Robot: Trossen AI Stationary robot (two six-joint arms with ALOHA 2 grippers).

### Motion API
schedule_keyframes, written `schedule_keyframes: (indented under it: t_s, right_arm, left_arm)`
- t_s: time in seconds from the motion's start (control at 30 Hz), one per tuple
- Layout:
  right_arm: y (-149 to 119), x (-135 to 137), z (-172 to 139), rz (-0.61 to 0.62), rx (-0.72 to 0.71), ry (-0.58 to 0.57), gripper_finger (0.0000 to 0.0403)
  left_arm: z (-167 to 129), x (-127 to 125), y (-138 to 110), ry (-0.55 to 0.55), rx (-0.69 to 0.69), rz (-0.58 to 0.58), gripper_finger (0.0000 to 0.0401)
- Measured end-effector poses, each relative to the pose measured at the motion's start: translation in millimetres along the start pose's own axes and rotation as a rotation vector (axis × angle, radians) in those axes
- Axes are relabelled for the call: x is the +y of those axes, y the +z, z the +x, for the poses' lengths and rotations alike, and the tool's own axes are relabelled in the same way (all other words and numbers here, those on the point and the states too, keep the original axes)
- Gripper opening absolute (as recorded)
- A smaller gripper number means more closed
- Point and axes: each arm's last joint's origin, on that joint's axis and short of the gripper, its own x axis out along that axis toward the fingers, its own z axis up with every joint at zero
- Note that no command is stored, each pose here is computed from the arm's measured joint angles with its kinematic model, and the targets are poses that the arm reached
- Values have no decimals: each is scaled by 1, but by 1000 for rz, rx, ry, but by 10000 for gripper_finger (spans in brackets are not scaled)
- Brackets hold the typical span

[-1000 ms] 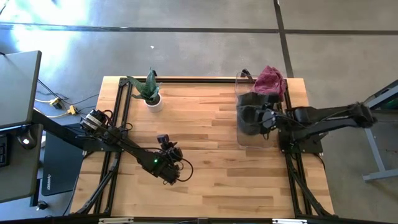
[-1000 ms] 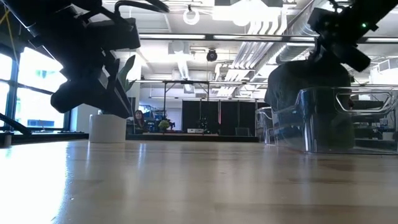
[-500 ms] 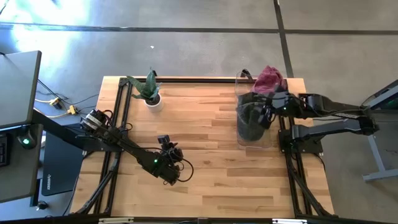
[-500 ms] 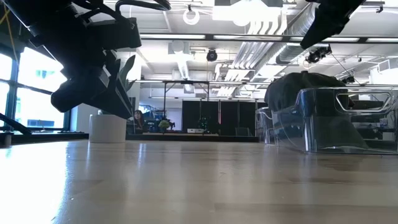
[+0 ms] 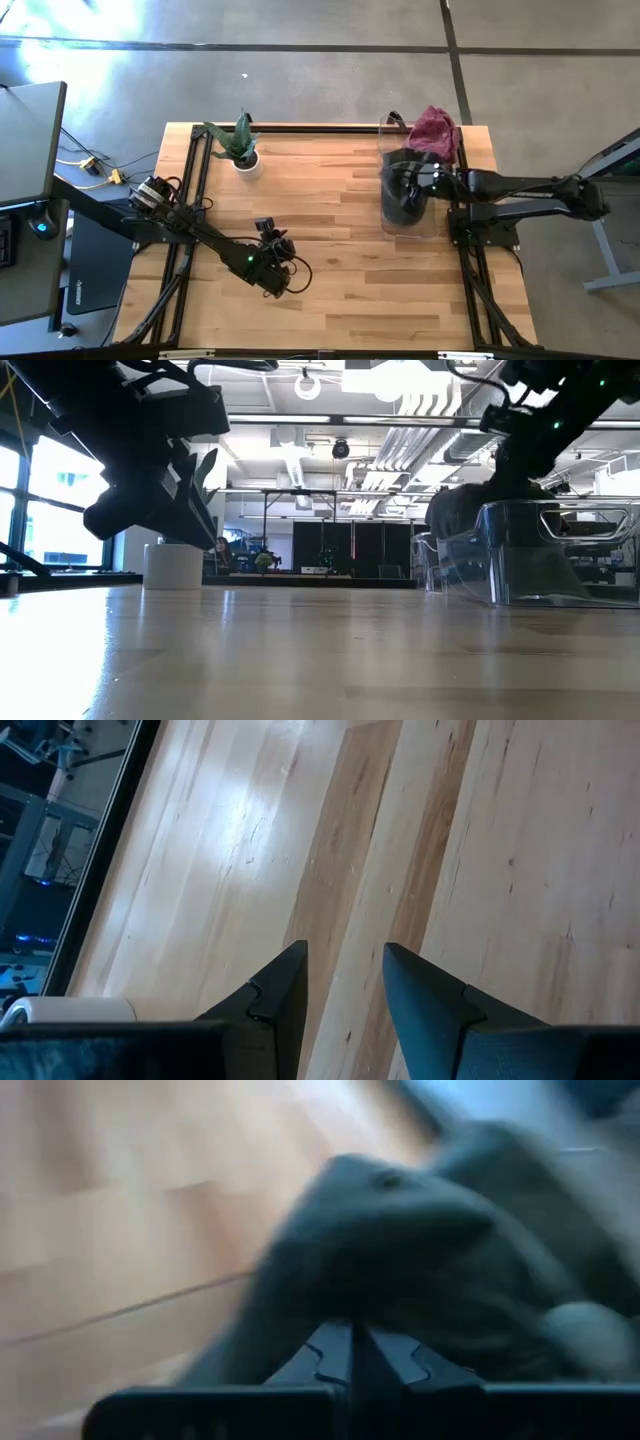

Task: Pick & Place hat
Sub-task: Put the gray cap into the bottom transparent bin, then return to Home Position

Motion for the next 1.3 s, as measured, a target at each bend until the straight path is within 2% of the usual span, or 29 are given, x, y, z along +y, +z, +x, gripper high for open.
schedule_keyframes:
  t_s: [0.07,0.13,0.2,0.3,0.4,0.5,0.7,0.83,0.9,1.0,1.07,1.13,1.2,1.3]
  right_arm:
    - [-3,-4,3,-12,-19,-135,14]
    - [0,-7,2,-34,-39,-219,25]
    - [8,-6,-3,-54,-68,-225,31]
    - [22,-2,-13,-44,-125,-160,29]
    - [27,8,-18,4,-169,-40,18]
    - [23,28,-17,7,-239,137,4]
    - [2,78,-27,28,-475,507,5]
    - [-19,98,-40,-38,-499,716,3]
    - [-25,98,-48,-92,-499,764,5]
    - [-29,88,-60,-96,-519,759,4]
    - [-32,77,-65,-97,-521,722,2]
    - [-36,65,-69,-89,-524,672,2]
    - [-39,56,-71,-70,-567,651,3]
    - [-49,49,-66,-39,-736,702,1]
  left_arm:
    - [0,0,0,6,-4,1,127]
    - [0,0,0,13,-9,2,127]
    - [0,0,0,14,-11,11,127]
    - [0,-1,1,-1,-12,2,127]
    - [0,-3,4,-25,-25,-17,127]
    - [0,-5,6,-53,-30,-13,127]
    - [-9,-5,9,-27,-102,-39,127]
    - [-14,-7,-4,0,-139,0,126]
    - [-11,1,-7,-77,-122,6,120]
    - [7,8,-3,-285,-180,-12,97]
    - [16,18,-1,-411,-268,8,76]
    - [22,32,11,-516,-395,-39,54]
    - [33,47,15,-545,-432,-80,37]
    - [46,68,21,-523,-424,-162,15]
